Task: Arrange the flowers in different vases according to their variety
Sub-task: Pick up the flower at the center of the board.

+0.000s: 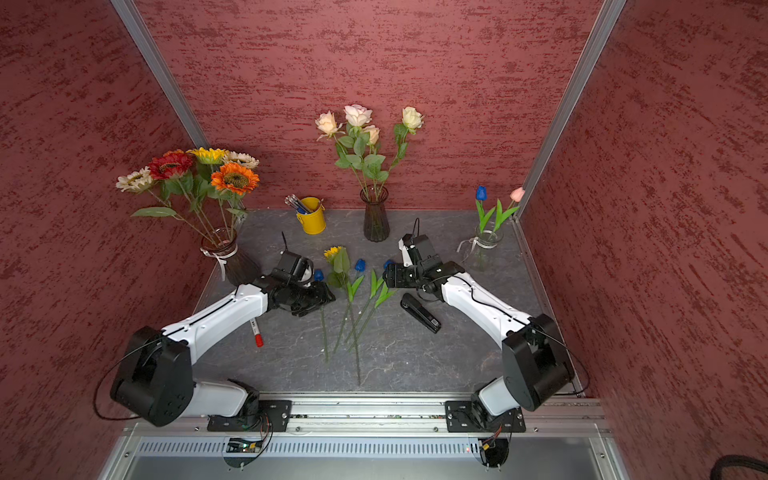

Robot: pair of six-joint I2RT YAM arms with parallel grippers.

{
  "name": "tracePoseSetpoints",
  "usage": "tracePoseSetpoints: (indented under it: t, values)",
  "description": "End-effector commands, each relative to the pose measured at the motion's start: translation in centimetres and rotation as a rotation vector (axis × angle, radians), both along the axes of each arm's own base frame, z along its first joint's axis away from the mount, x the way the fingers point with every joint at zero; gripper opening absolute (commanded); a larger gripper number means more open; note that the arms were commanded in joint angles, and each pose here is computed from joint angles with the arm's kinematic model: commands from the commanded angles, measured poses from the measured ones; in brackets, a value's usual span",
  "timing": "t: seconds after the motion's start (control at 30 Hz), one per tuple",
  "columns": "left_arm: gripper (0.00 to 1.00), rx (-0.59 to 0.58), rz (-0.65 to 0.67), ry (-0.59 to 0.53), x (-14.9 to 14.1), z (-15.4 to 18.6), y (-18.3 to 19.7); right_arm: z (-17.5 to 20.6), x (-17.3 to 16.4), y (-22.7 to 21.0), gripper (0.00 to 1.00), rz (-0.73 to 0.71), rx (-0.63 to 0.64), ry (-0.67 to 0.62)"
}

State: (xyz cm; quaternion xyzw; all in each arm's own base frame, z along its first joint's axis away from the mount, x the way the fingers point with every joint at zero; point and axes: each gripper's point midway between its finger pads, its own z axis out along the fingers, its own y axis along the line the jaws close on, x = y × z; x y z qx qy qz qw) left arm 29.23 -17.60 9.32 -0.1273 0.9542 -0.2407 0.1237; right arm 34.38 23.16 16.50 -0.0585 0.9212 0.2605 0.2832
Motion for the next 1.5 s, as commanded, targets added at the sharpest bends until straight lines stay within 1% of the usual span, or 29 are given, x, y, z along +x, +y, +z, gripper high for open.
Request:
tracePoseSetpoints:
  t: [0.0,0.17,0.23,0.37,0.43,0.8,0.93,1.17,1.4,1.47]
  values:
    - [0.49,-0.017,-0.032,-0.019,1.2,-0.1,-1.7,0.8,-0.4,-1.4,0.75,-0.031,-0.011,-0.025]
    - [0.49,0.011,-0.053,0.023,1.6,-1.8,-2.9,1.0,-0.6,-2.4,0.75,-0.047,-0.011,-0.032]
    - [0.47,0.013,-0.068,0.036,1.7,-2.3,-3.7,1.1,-0.5,-2.7,0.75,-0.050,-0.010,-0.035]
    - [0.37,0.018,-0.089,0.063,1.7,-3.4,-4.9,1.2,-0.6,-3.1,0.75,-0.057,-0.009,-0.036]
    - [0.35,0.017,-0.096,0.068,1.7,-3.6,-5.5,1.3,-0.5,-3.3,0.75,-0.061,-0.007,-0.040]
    - [0.32,0.038,-0.116,0.124,1.4,-4.4,-6.3,1.0,-0.5,-3.9,0.75,-0.071,-0.001,-0.038]
    - [0.32,0.046,-0.129,0.163,0.4,-4.5,-6.6,1.1,-0.4,-4.1,0.75,-0.076,0.001,-0.038]
    - [0.32,0.078,-0.130,0.207,-1.1,-6.0,-6.4,1.2,-0.4,-4.3,0.75,-0.076,0.010,-0.042]
    - [0.31,0.111,-0.137,0.229,-1.6,-7.0,-6.4,1.3,-0.4,-4.6,0.75,-0.082,0.012,-0.045]
    - [0.29,0.118,-0.137,0.235,-1.5,-7.4,-6.4,1.2,-0.4,-4.8,0.75,-0.086,0.012,-0.044]
